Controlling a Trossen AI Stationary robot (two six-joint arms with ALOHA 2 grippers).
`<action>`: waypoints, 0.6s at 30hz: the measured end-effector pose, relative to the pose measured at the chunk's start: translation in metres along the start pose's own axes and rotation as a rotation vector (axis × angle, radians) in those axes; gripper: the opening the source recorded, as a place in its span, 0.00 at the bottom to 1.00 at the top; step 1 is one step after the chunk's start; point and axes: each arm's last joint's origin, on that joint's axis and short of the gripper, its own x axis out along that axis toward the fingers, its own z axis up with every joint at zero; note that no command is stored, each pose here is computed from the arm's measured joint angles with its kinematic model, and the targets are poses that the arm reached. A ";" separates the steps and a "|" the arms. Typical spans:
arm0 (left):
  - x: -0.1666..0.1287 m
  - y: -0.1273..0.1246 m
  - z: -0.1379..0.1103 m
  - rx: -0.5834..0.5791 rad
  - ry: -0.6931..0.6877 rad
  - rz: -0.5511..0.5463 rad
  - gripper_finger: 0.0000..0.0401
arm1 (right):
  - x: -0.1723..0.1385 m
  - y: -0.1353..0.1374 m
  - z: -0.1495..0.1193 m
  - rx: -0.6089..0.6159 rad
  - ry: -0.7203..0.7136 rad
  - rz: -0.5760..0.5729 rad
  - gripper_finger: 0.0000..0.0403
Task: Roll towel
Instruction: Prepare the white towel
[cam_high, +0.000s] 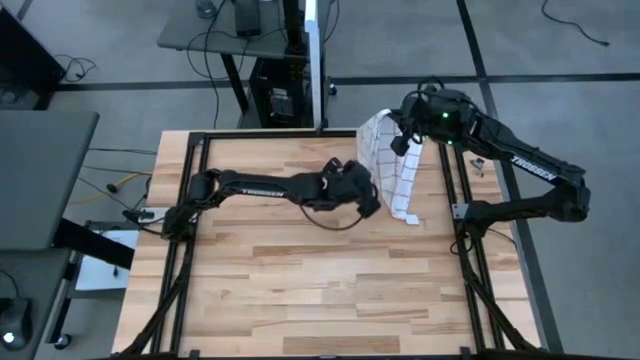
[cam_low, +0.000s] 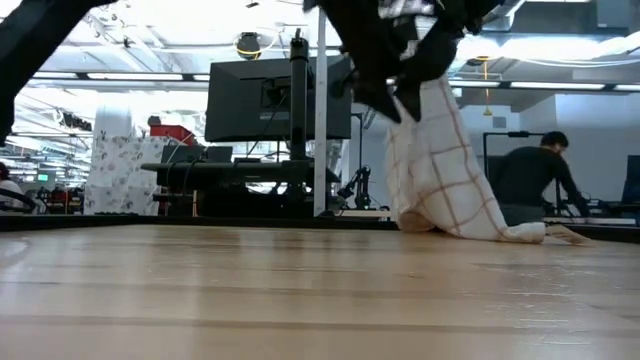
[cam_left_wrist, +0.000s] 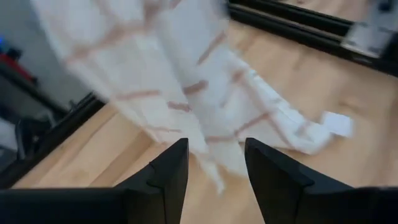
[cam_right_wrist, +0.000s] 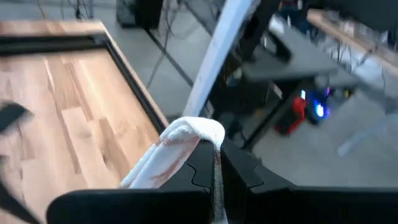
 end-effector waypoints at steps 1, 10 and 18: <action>-0.004 -0.005 -0.001 0.031 -0.003 -0.013 0.35 | 0.005 0.002 -0.003 0.000 0.040 -0.002 0.00; -0.010 -0.027 -0.028 -0.136 -0.019 0.016 0.35 | 0.050 0.033 -0.016 -0.046 0.218 0.059 0.00; 0.014 -0.016 -0.043 -0.197 -0.036 0.044 0.35 | 0.053 0.053 -0.008 -0.078 0.142 0.111 0.00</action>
